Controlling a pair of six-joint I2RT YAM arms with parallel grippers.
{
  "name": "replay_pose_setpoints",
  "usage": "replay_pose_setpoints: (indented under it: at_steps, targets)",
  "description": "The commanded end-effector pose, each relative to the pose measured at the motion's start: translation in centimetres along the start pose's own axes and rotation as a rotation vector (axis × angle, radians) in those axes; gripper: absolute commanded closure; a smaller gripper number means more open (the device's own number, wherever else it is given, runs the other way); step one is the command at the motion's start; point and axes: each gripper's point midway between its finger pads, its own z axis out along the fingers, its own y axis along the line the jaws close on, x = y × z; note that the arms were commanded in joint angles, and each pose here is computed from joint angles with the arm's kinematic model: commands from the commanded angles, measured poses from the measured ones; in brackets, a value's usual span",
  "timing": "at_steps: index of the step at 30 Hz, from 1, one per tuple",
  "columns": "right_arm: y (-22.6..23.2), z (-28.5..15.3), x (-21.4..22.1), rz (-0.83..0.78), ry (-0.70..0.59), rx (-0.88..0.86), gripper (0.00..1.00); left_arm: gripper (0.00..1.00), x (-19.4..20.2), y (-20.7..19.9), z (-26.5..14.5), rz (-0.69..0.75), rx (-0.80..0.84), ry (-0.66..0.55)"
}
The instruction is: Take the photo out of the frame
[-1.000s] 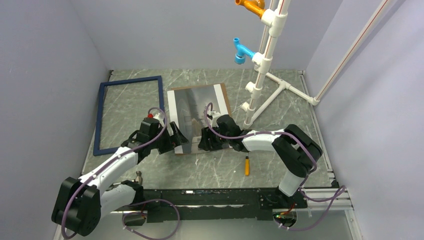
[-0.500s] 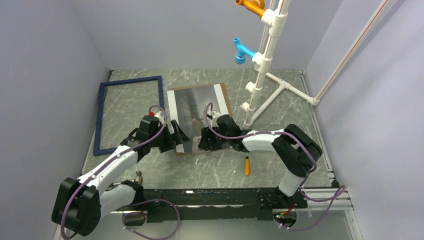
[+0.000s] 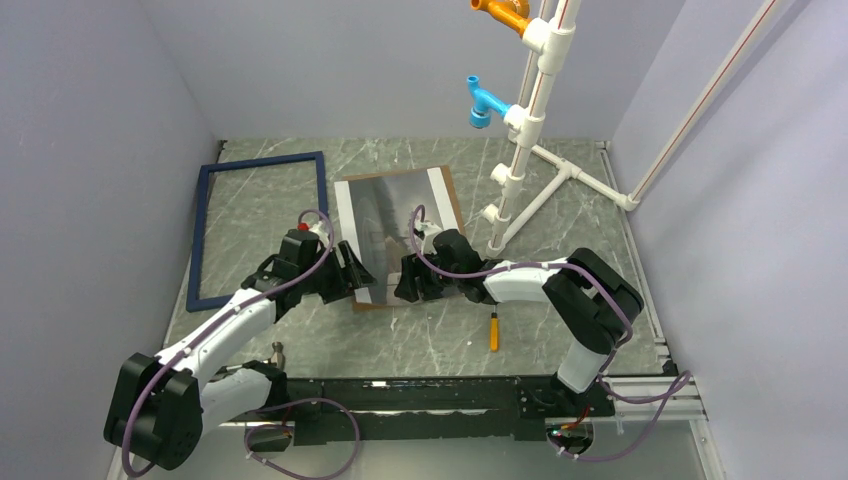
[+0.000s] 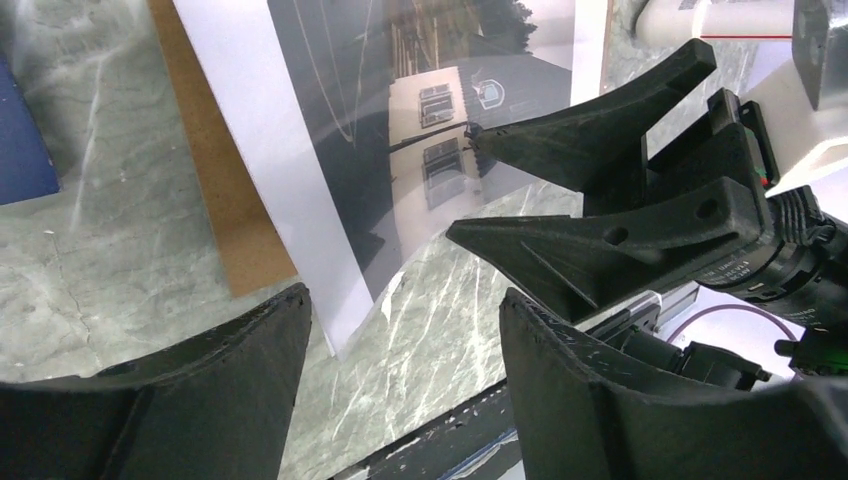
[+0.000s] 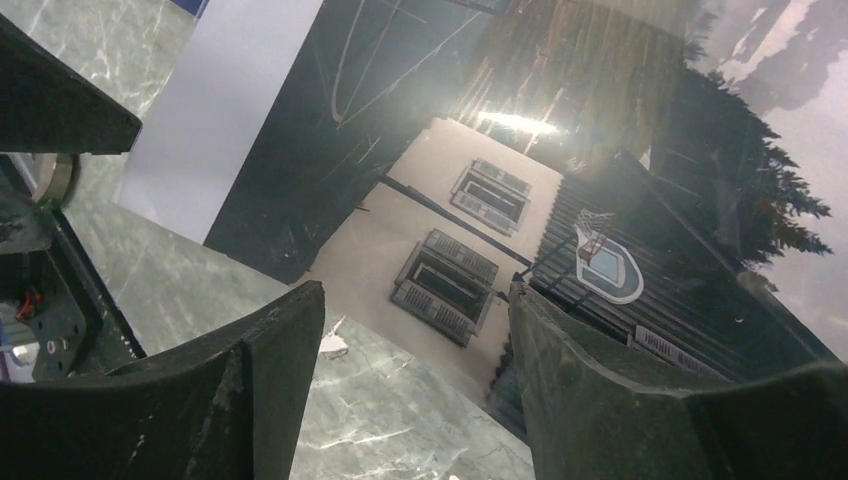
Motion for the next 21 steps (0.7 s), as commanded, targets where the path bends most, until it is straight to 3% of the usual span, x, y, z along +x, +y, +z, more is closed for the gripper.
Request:
replay_pose_setpoints:
  at_steps: [1,5,7,16,21]
  targets:
    - [-0.6,0.1,3.3,0.028,0.105,0.005,0.28,0.27,-2.0,-2.0,-0.7,0.028,0.038,-0.070]
    - [-0.6,0.1,3.4,0.029,0.105,0.007,0.27,0.06,-3.0,-0.7,-0.7,0.039,-0.023,-0.094]
    - [-0.5,0.1,3.3,0.032,0.102,0.003,0.27,0.02,-3.8,0.0,-0.8,0.034,-0.042,-0.103]
    - [0.3,-1.5,-0.6,0.038,0.033,0.012,0.26,0.01,-10.8,1.2,1.0,0.039,-0.077,-0.143]
    - [-2.2,-2.4,-2.5,0.058,0.002,0.086,0.27,0.01,-14.5,2.3,3.8,0.075,-0.153,-0.151]
